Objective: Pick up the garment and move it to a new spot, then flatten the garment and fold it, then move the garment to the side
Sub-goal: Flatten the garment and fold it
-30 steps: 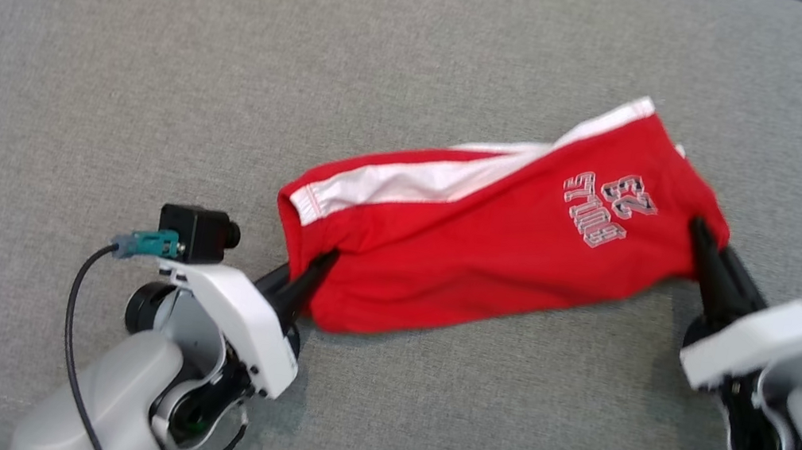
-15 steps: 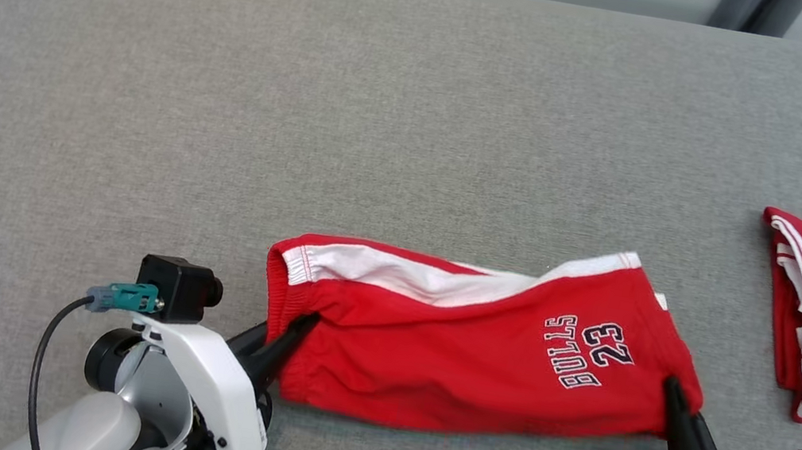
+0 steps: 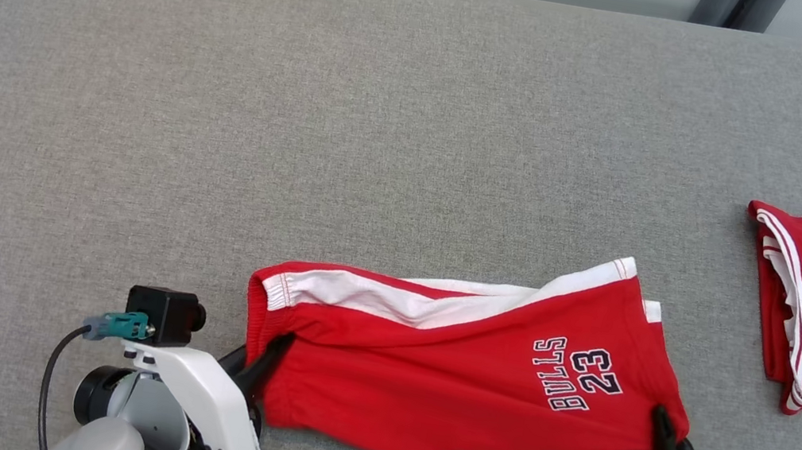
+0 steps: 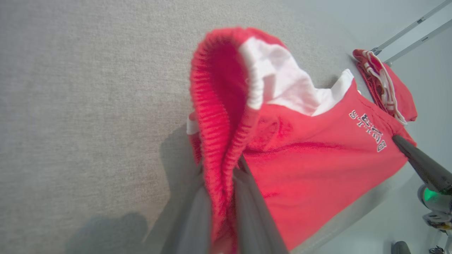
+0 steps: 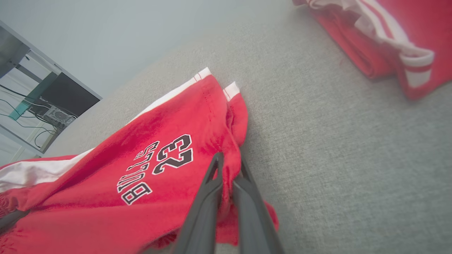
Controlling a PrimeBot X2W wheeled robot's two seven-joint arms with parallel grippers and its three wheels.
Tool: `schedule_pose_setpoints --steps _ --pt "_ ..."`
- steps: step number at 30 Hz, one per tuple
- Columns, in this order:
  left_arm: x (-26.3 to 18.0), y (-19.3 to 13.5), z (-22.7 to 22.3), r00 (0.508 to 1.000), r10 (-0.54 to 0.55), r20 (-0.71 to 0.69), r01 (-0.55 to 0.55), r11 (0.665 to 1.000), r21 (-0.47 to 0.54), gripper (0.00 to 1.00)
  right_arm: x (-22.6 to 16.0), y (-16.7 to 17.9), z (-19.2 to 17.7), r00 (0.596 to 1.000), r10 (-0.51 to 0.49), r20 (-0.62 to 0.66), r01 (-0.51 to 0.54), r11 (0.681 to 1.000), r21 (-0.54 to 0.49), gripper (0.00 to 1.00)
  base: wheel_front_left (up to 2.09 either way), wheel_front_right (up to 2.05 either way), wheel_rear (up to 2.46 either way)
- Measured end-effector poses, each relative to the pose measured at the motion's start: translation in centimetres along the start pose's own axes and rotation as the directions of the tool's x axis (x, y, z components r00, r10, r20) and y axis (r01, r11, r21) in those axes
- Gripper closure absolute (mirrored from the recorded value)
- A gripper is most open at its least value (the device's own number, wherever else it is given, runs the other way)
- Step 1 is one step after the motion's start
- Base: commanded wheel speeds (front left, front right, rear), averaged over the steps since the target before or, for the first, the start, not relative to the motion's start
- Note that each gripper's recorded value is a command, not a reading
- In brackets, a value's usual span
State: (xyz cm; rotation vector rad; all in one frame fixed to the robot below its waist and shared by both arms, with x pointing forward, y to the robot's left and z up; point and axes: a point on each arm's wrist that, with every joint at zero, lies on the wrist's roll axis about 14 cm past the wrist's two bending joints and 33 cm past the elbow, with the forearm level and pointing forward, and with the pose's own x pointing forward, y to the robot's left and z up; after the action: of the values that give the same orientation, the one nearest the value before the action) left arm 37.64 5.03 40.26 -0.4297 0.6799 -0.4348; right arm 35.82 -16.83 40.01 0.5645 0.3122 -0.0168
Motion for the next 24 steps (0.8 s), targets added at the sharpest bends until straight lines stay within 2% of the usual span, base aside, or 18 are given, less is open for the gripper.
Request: schedule_pose_setpoints --steps 1,2,6,7,9,13,24 --pt "0.2 0.3 -0.1 1.000 0.012 0.006 -0.012 1.000 -0.009 0.71 0.0 -0.1 -0.3 1.000 -0.005 -0.006 0.005 1.000 -0.001 1.00 0.00 0.00 0.00" --pt "0.3 0.5 -0.2 1.000 0.022 0.013 -0.022 1.000 -0.012 0.00 0.0 0.0 -0.5 1.000 -0.006 -0.013 0.006 1.000 0.002 1.00 0.00 0.00 0.00" --pt "0.5 1.6 0.7 0.995 0.063 0.079 -0.062 0.998 -0.010 0.00 0.4 0.0 -0.8 1.000 -0.007 -0.012 0.007 1.000 -0.011 1.00 0.00 0.00 0.00" --pt "0.4 2.0 1.8 0.987 0.085 0.138 -0.083 0.996 -0.018 0.00 0.6 0.1 -0.7 1.000 -0.001 -0.007 0.001 1.000 -0.019 1.00 0.00 0.00 0.00" --pt "-0.5 2.8 4.4 0.952 0.134 0.275 -0.144 0.989 0.015 0.00 0.9 0.4 -0.6 1.000 0.009 -0.002 -0.009 1.000 -0.027 1.00 0.00 0.00 0.00" --pt "-2.7 3.1 7.7 0.879 0.175 0.443 -0.224 0.973 0.060 0.00 1.0 0.5 -0.7 1.000 0.019 -0.002 -0.019 0.999 -0.048 1.00 0.00 0.00 0.00" --pt "-8.5 3.0 7.8 0.796 0.226 0.561 -0.350 0.929 0.122 0.00 0.5 0.5 -0.6 1.000 0.027 0.013 -0.026 0.995 -0.098 1.00 0.00 0.00 0.00"
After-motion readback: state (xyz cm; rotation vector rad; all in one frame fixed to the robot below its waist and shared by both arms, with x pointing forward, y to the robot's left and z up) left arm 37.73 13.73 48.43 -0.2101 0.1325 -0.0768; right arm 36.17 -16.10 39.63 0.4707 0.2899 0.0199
